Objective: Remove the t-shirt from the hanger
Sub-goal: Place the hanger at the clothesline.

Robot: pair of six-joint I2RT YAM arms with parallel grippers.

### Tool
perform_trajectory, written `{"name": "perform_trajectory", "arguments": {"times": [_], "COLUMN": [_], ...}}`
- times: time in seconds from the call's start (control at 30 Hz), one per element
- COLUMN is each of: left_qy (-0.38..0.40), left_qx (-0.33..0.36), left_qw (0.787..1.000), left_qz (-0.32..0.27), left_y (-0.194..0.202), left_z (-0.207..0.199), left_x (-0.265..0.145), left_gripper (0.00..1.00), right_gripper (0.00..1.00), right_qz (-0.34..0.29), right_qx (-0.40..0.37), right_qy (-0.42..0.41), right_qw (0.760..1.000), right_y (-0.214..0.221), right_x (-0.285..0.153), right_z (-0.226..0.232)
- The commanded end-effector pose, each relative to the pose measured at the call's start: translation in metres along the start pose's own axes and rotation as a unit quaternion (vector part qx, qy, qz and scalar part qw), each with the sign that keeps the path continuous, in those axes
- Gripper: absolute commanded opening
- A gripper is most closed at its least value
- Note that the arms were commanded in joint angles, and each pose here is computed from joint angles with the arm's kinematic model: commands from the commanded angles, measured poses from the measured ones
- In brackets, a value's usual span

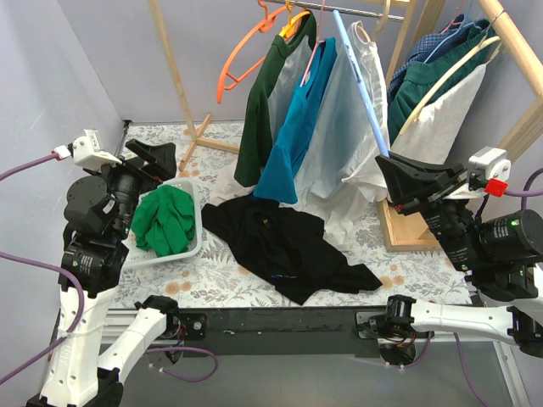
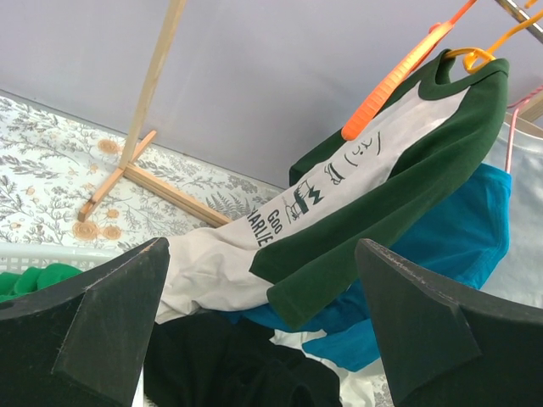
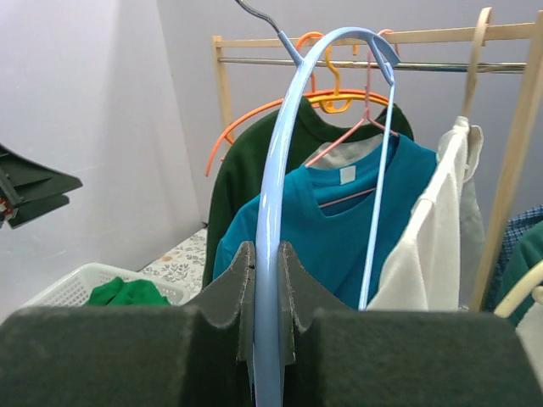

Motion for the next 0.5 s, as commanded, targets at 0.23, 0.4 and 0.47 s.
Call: {"name": "perform_trajectory", "arguments": {"times": [0.23,0.4,0.47], "left_qy": [0.002,0.005,0.007], "left_qx": [0.001,-0.001,-0.001], "left_qw": [1.0,1.0,1.0], "left_qz": [0.014,0.02,0.021], "left_y": [0.009,0.01,0.011], "left_z": [0.002,0.002,0.002], "left_x": [0.002,0.001,0.0], "left_gripper": [0.93,0.93,0.93], "right_gripper": [0.01,0.01,0.01], "right_qz": [-0.034,-0.041,-0.043], "right_qx": [0.024,0.028,0.017], "right_qy": [0.068,0.092,0.104], "right_qw": [0.997,0.995,0.993], "right_y": [-0.001,0.017,0.023], "right_x": [0.001,0.014,0.018], "right_z": [-0.012,-0.004,-0.004]}}
Point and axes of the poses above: each gripper's point midway between its finger pads, its own x axis out along the fingers, its own z axis along the line the jaws close on, y = z × x, the point moved 7 cm from there along -x, back along the fingers, and after that the axes turned 5 degrees about x, right-handed, at the moved point
